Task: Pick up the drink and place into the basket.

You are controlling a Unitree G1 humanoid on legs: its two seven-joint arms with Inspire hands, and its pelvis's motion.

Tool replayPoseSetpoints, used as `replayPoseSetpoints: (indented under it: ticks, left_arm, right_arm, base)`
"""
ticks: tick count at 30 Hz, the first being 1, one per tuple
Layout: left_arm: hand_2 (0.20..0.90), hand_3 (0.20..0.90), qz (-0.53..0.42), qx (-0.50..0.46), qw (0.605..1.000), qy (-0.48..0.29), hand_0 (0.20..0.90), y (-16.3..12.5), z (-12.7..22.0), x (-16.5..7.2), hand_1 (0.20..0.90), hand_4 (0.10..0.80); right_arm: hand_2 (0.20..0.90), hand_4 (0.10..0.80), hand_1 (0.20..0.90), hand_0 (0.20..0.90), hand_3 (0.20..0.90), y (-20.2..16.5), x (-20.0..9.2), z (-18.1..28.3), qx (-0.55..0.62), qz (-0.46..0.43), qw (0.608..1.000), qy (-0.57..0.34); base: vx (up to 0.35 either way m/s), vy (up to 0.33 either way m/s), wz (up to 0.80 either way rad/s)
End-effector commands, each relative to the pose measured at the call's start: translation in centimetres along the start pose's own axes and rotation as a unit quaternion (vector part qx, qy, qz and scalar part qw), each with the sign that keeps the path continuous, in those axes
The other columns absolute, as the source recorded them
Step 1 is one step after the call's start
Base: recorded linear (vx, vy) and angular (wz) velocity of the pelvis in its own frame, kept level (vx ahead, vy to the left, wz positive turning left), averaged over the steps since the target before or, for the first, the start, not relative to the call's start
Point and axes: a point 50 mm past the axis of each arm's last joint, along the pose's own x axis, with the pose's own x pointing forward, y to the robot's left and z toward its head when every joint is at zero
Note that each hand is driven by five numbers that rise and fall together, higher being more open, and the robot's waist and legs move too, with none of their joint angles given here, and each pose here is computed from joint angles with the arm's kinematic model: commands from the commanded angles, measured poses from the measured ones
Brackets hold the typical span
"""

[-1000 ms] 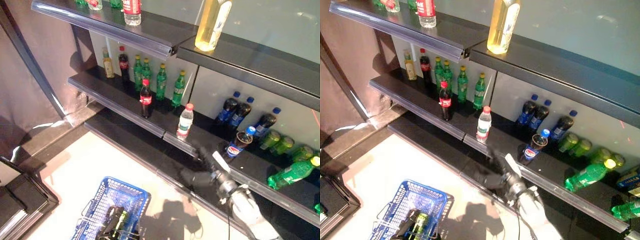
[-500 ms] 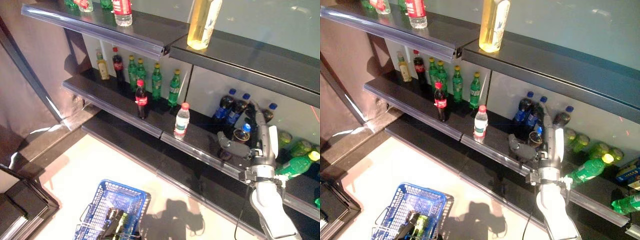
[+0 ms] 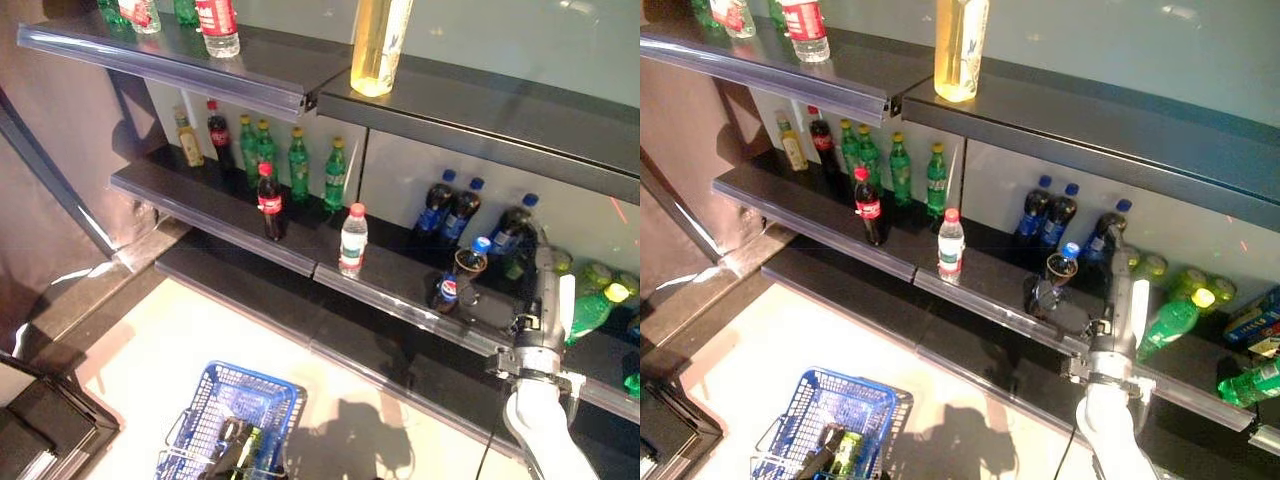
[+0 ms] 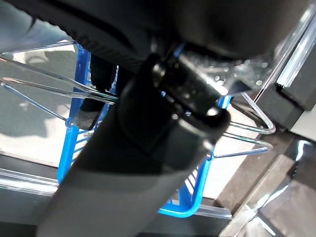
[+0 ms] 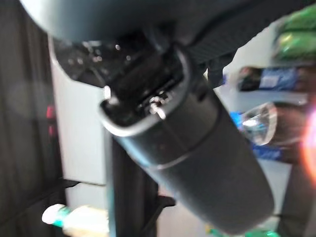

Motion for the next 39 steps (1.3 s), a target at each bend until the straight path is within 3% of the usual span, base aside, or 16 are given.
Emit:
replayPoseSetpoints:
  ticks: [1,7,14,20,35,39]
  left_arm:
    - [0.3,0.2,-0.107,0.037,0.991,-0.067,0.3,-4.2,3.0,0.3,0.3,0.1]
    - [0.3,0.2,-0.169,0.017,0.981,-0.095,0.3,-9.6,4.8,0.5,0.3,0.1]
    - [0.3,0.2,-0.217,0.015,0.972,-0.094,0.3,-11.6,4.2,-0.1,0.3,0.1]
    - [0.3,0.2,-0.233,0.012,0.968,-0.094,0.3,-12.1,4.3,-0.2,0.3,0.1]
    - [0.3,0.2,-0.272,0.021,0.959,-0.074,0.3,-13.4,3.4,-0.5,0.3,0.1]
    - [0.3,0.2,-0.276,0.025,0.958,-0.073,0.3,-13.7,3.8,-0.5,0.3,0.1]
  right_arm:
    - [0.9,0.8,0.9,0.9,0.9,0.6,2.7,4.7,0.067,-0.051,0.989,-0.123]
    - [0.9,0.8,0.9,0.9,0.9,1.9,6.1,6.3,0.141,-0.129,0.973,-0.131]
    - [0.9,0.8,0.9,0.9,0.9,2.0,8.0,8.3,0.171,-0.181,0.956,-0.157]
    - [0.9,0.8,0.9,0.9,0.9,1.4,9.2,9.6,0.197,-0.228,0.939,-0.163]
    - [0.9,0.8,0.9,0.9,0.9,1.0,11.7,12.7,0.217,-0.239,0.93,-0.177]
    - [0.9,0.8,0.9,0.9,0.9,0.4,13.7,14.4,0.229,-0.233,0.928,-0.179]
  base:
    - [-0.134,0.001,-0.18]
    - [-0.162,-0.056,-0.21]
    - [-0.069,-0.001,0.07]
    - [-0.004,0.016,0.02]
    - [0.016,0.013,-0.02]
    - [0.006,-0.007,0.02]
